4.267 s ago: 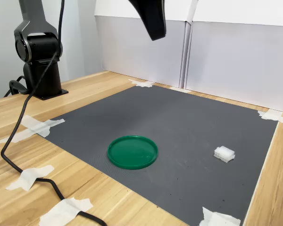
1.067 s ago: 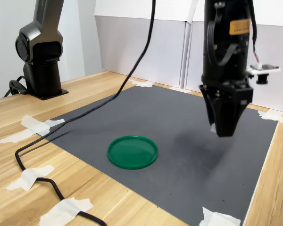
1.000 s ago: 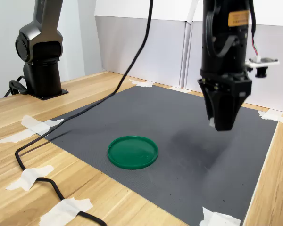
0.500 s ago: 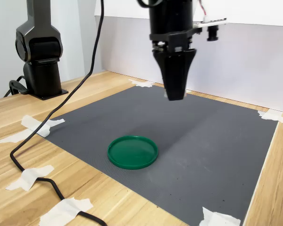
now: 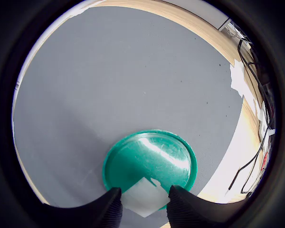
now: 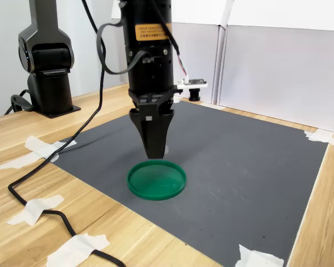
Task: Grasp a white terminal and put it on the green lid.
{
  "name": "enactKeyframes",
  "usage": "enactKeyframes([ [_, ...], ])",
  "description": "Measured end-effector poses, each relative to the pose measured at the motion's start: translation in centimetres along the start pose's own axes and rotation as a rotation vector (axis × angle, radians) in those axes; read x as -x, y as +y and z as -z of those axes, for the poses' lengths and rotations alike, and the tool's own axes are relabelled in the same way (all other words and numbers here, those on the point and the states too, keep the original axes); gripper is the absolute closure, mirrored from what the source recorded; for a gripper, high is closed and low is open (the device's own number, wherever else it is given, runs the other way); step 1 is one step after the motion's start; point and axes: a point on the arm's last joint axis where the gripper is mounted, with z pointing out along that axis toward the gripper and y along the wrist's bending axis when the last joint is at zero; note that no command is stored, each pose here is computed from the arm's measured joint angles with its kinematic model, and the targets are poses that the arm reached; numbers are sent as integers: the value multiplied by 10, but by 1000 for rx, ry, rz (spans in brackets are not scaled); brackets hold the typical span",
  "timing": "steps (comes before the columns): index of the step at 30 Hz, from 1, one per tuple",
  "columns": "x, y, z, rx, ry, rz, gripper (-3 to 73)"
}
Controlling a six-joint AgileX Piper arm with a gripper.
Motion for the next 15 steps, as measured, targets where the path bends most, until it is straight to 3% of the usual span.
enactKeyframes([
  [15, -5, 3, -18, -11, 15, 11, 330],
])
